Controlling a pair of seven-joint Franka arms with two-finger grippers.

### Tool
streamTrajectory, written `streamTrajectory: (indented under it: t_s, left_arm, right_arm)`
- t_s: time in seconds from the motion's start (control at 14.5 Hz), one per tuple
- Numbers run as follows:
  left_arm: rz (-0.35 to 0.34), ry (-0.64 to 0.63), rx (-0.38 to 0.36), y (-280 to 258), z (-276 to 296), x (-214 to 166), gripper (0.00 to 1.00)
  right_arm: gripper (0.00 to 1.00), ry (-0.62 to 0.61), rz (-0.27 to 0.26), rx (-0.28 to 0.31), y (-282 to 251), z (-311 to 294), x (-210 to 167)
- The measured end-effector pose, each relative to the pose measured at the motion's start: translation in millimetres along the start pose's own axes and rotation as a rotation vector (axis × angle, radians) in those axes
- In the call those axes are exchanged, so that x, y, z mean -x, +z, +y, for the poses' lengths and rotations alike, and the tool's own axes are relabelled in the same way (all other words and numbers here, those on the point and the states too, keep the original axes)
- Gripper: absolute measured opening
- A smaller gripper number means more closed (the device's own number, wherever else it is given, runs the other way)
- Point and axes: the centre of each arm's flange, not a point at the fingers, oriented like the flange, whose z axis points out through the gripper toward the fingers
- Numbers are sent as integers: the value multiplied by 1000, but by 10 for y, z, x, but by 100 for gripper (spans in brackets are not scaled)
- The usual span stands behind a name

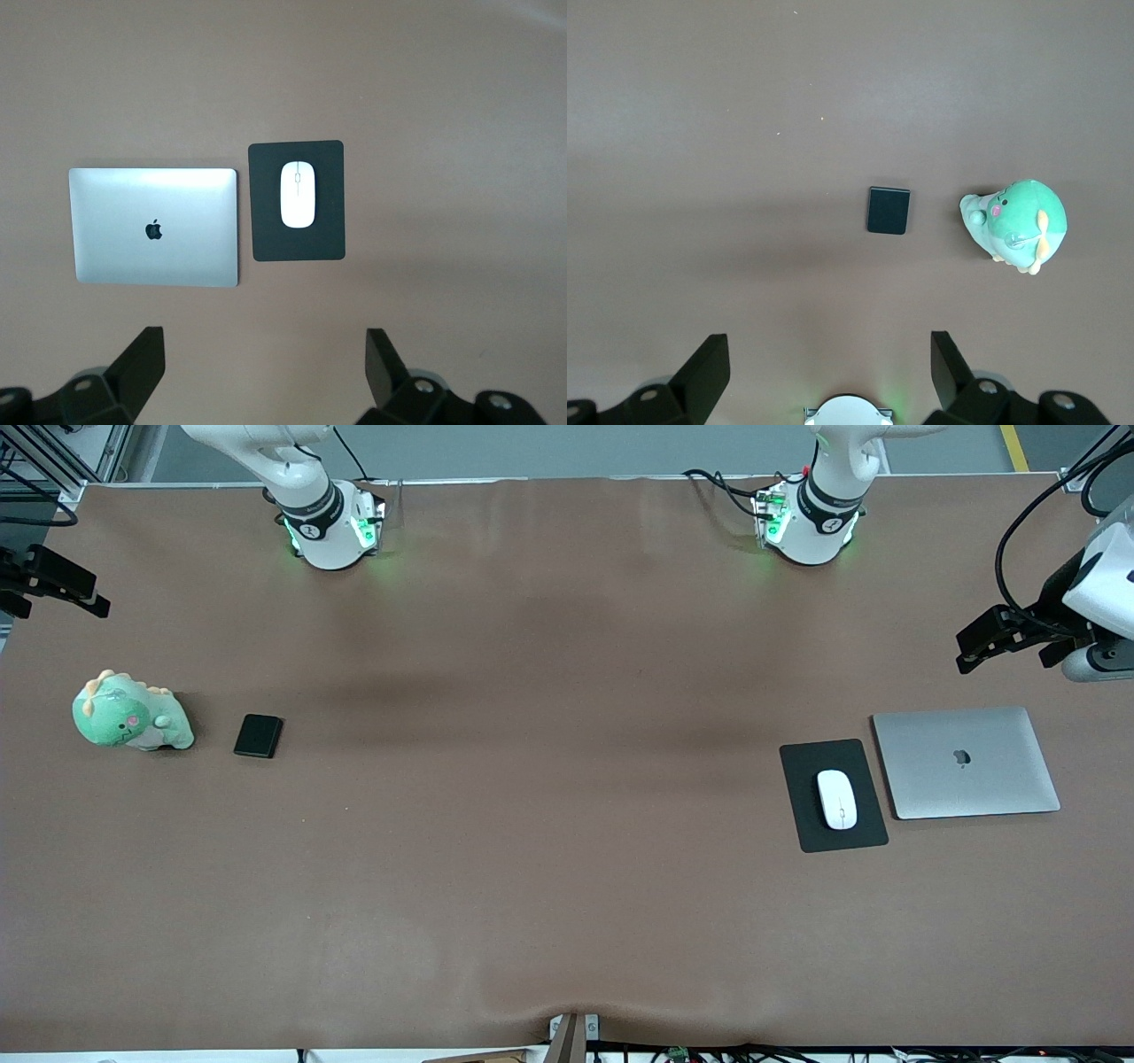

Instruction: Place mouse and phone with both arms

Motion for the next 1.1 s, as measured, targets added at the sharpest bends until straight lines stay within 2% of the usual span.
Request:
streamTrajectory:
  t_s: [1.1]
  left_arm:
    - [-3, 0, 0, 18, 2, -9, 100]
  right_arm:
    - [100, -6, -16, 8, 9, -16, 16]
